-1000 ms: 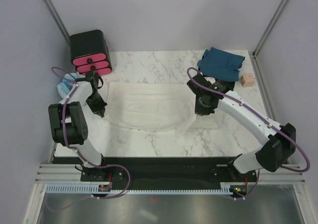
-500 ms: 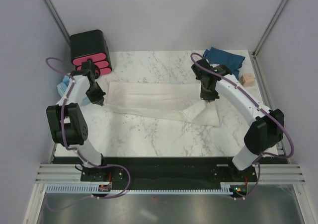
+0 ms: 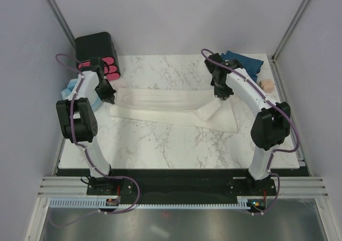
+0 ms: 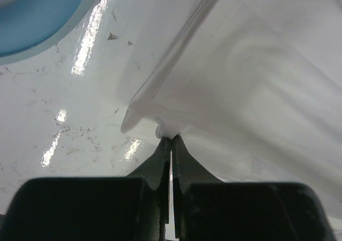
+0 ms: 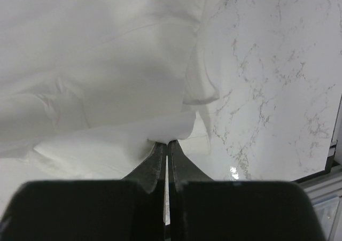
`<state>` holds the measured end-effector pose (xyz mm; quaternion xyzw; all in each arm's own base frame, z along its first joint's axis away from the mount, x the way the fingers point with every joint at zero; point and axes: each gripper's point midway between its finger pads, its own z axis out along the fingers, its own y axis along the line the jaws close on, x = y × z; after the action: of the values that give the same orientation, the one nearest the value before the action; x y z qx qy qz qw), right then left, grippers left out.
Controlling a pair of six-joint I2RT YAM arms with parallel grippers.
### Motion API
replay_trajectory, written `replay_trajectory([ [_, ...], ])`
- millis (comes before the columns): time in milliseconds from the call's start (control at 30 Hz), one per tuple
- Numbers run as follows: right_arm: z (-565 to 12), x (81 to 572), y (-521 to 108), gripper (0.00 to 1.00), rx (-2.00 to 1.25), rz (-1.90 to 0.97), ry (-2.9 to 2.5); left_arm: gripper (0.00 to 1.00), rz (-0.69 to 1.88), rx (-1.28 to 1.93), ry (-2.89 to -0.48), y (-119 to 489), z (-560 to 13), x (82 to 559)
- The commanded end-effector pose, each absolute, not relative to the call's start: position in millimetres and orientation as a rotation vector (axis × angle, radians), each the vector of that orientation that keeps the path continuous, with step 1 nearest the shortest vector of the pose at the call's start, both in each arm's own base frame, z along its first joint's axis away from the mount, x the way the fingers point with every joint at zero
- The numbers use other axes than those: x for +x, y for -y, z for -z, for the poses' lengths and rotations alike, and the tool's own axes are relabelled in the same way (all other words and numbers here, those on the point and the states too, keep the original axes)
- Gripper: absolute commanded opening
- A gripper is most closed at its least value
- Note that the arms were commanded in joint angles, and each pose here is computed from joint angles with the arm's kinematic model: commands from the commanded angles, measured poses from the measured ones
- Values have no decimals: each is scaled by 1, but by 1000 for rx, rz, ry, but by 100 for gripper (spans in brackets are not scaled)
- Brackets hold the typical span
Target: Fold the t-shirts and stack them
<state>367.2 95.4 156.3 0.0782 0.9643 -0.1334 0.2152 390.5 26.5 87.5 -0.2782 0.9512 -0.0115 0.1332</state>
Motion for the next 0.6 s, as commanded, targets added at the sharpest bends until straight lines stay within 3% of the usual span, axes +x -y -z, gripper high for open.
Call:
replay_trajectory([
  [0, -169, 388, -89, 0, 207, 379, -2622, 2, 62, -715, -2744, -25, -95, 413],
  [567, -155, 413, -80, 0, 226, 394, -2637, 2, 61, -624, -2795, -8, -72, 441],
])
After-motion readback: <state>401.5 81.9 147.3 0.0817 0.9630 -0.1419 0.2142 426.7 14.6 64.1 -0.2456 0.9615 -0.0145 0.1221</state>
